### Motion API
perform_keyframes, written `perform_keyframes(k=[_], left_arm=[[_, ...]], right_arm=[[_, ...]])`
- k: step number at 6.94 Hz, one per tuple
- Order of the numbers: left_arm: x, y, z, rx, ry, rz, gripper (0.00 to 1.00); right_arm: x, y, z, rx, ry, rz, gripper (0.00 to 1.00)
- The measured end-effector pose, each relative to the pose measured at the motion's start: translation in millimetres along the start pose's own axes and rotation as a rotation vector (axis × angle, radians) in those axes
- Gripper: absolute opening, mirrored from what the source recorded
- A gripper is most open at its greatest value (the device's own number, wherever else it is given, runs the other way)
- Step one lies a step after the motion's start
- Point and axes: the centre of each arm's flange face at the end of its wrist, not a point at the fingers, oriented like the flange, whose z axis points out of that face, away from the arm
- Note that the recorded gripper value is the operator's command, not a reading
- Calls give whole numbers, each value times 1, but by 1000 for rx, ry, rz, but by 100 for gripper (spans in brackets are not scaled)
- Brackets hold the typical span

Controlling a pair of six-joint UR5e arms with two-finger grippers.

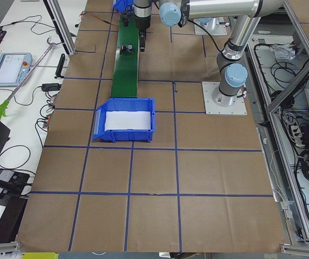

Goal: Transport two buttons from left to right
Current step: 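Lower the yellow button onto the foam and open the right gripper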

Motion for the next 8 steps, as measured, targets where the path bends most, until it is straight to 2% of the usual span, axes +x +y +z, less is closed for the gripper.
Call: perform_keyframes(k=[3, 4, 6, 7, 8], left_arm=[[0, 0, 0, 0, 0, 0, 100], [0, 0, 0, 0, 0, 0, 100], [0, 0, 0, 1, 0, 0, 100], [0, 0, 0, 1, 0, 0, 100], [0, 0, 0, 1, 0, 0, 100]], right_arm=[[1, -4, -13, 26, 8, 2, 99], [4, -10, -37, 63, 29, 3, 99], [-9, -32, -117, 192, 102, -30, 99], [-35, -40, -156, 252, 130, -60, 99], [-72, -42, -187, 295, 134, -62, 99]])
